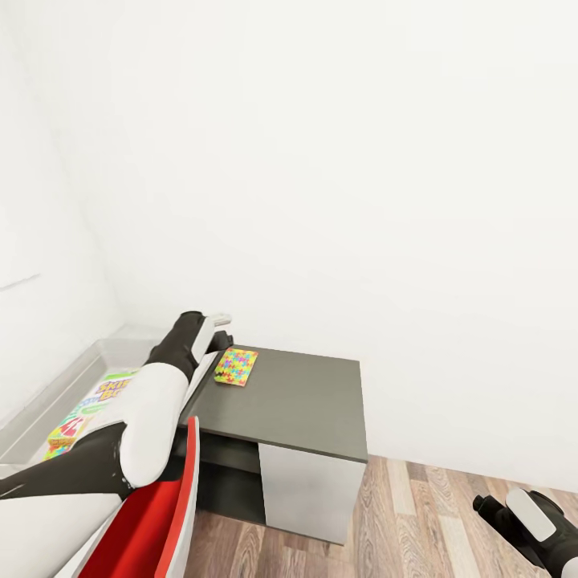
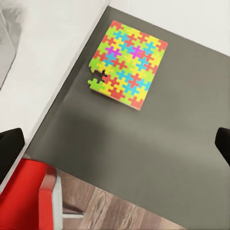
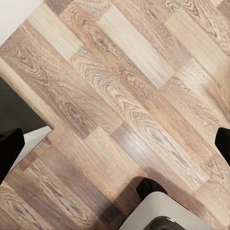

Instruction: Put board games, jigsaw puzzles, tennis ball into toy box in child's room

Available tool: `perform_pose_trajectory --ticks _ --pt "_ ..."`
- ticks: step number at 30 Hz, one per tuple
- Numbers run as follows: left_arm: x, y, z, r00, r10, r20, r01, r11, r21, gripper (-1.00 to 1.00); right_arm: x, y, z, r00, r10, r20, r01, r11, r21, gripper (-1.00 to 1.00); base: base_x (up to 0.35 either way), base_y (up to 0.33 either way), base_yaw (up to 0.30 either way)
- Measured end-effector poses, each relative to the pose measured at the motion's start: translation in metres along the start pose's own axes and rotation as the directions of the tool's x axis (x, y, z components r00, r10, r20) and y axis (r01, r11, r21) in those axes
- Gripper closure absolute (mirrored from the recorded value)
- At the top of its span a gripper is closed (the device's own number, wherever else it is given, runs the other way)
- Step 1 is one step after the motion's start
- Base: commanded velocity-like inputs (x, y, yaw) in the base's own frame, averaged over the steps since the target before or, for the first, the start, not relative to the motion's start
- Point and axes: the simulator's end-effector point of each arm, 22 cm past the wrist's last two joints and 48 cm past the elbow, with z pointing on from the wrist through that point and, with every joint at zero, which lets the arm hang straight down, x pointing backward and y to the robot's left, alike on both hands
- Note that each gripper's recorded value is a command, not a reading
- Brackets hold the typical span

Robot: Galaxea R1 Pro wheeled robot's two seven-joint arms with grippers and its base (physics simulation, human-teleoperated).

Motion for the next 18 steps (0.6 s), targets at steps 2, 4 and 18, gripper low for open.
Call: perform_pose_trajectory --ticks 2,4,18 --pt "-0.0018 -0.001 -0.0008 1.0 0.019 0.007 -0.019 1.0 -0.006 -1.0 0.0004 -0.0002 0.0001 1.0 -0.001 -0.001 0.001 1.0 0.0 -1.0 0.0 0.0 0.0" --pt "-0.0026 -0.0013 -0.0008 1.0 0.029 0.011 -0.029 1.0 -0.01 -1.0 0.0006 -0.0001 0.0003 1.0 -0.001 -0.001 0.001 1.0 0.0 -1.0 0.0 0.0 0.0" --pt "-0.0075 -0.0026 0.0078 0.998 0.039 0.049 -0.038 0.999 -0.021 -1.0 0.0036 -0.0013 0.0049 1.0 -0.006 -0.009 0.006 1.0 0.008 -1.0 0.0 0.0 0.0"
